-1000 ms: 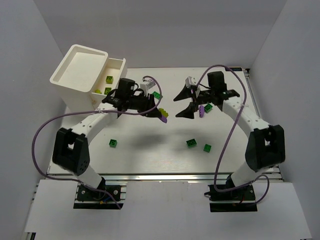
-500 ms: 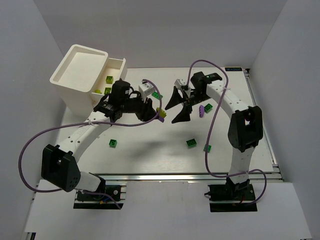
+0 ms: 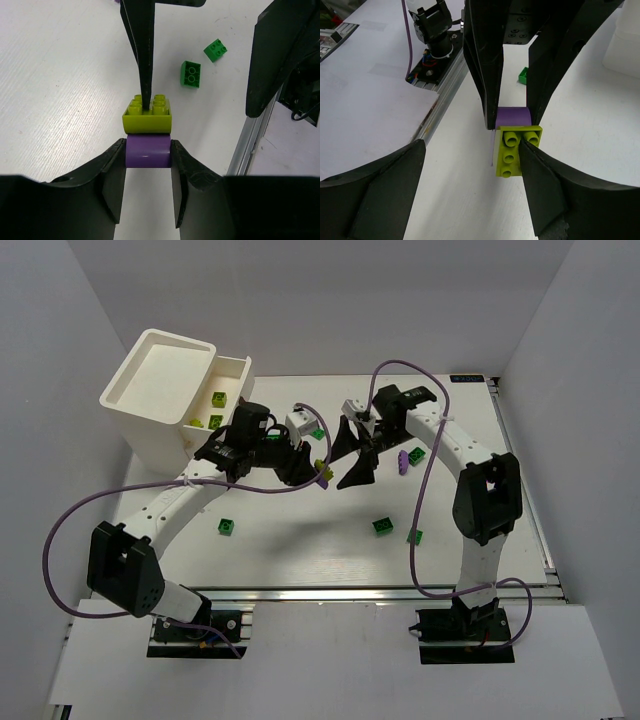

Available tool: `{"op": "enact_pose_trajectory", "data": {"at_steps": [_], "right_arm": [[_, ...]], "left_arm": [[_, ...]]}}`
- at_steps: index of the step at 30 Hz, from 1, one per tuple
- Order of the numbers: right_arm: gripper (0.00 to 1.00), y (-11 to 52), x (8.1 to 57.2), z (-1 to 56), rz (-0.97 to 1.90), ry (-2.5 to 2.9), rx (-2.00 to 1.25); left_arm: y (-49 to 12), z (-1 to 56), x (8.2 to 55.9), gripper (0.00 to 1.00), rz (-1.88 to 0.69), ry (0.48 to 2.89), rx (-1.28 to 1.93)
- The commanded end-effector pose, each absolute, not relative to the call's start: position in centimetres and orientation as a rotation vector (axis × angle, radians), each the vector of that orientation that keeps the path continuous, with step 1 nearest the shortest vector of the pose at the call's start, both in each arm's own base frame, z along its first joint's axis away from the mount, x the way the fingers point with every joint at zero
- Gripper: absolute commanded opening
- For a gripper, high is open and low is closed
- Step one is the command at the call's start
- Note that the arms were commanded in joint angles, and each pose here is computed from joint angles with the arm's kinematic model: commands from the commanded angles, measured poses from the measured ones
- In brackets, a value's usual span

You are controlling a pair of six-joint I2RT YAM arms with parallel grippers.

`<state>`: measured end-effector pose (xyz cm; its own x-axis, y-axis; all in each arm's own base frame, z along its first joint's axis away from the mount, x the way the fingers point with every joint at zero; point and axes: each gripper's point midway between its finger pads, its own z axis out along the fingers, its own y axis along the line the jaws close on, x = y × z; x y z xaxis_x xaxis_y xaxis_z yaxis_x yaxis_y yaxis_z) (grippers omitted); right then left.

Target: Sort the legos into containers by color

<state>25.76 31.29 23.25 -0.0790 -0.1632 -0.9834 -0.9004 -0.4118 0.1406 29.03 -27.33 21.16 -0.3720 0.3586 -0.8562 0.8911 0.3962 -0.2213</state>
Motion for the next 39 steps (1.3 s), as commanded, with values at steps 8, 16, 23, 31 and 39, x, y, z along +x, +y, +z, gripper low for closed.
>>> {"op": "enact_pose_trajectory", "data": {"at_steps": [8, 16, 23, 31, 39], "right_arm": [[0.8, 33.1, 27.0, 23.4, 1.549, 1.146, -1.581], [0.74, 32.7, 27.4, 24.4, 1.502, 1.104, -1.594], [0.73, 32.1, 27.2, 25.2, 1.475, 1.082, -1.601], [0.79, 31.8, 28.8, 24.8, 1.409, 1.096, -1.604], [0.81, 32.6, 29.9, 23.0, 1.398, 1.151, -1.6]], "left_arm": [[-28.4, 24.1, 28.7, 0.0, -0.922, 1.811, 1.104], [-28.0, 23.4, 28.5, 0.0, -0.908, 1.845, 1.094], [-27.6, 22.6, 28.4, 0.0, -0.889, 1.874, 1.083], [-27.7, 23.0, 28.5, 0.0, -0.892, 1.863, 1.085], [-27.8, 23.9, 28.4, 0.0, -0.896, 1.837, 1.092]]}}
